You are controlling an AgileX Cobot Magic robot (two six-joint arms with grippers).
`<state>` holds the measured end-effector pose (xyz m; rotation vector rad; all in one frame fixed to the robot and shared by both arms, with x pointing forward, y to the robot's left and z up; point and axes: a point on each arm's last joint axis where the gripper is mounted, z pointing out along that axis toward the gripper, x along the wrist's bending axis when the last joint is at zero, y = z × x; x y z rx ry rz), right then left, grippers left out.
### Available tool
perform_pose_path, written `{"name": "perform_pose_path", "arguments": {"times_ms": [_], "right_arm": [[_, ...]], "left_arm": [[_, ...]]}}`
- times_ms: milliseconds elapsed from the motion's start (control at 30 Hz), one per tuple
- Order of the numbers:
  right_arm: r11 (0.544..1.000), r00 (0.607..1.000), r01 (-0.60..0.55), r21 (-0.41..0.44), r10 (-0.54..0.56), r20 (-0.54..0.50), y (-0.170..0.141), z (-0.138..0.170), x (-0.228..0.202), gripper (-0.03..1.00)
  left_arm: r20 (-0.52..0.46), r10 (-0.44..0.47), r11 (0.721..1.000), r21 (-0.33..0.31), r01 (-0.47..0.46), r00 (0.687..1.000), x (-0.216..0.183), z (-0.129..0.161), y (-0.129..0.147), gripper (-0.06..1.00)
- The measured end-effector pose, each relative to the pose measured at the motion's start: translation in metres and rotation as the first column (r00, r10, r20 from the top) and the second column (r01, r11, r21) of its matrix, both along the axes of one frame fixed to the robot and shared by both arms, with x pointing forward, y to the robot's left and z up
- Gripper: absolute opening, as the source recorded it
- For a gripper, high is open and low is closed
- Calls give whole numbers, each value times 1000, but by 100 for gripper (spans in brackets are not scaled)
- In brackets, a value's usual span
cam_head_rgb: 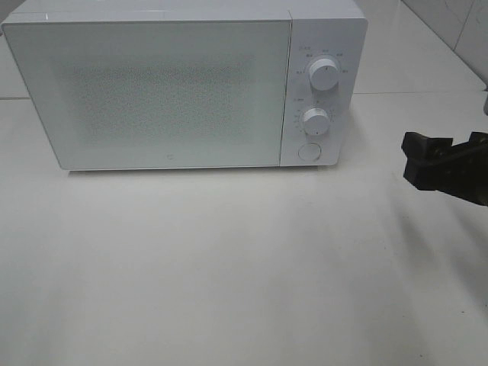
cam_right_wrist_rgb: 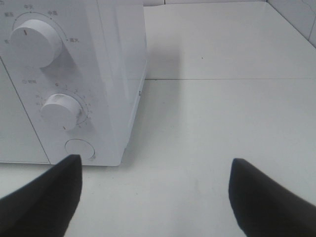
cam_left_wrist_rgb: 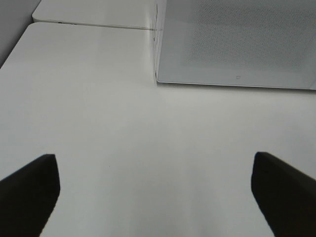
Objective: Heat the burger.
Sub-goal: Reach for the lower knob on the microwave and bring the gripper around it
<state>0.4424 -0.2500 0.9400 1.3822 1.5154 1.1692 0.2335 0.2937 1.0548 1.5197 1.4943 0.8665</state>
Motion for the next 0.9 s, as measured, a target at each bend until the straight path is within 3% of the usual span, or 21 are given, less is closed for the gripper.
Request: {"name": "perform_pose_path", "arguments": {"times_ms": [467,667,900], "right_arm": [[992,992,124,33,-125,31,34,-11,-5,76],[997,995,79,-8,-78,55,56,-9,3,76],[996,995,86,0,-86,54,73,-10,13,76]], "left_arm": [[0,0,1000,0,0,1000,0,0,0,97],[0,0,1000,0,0,1000,0,0,0,97],[0,0,1000,0,0,1000,0,0,0,97]]}}
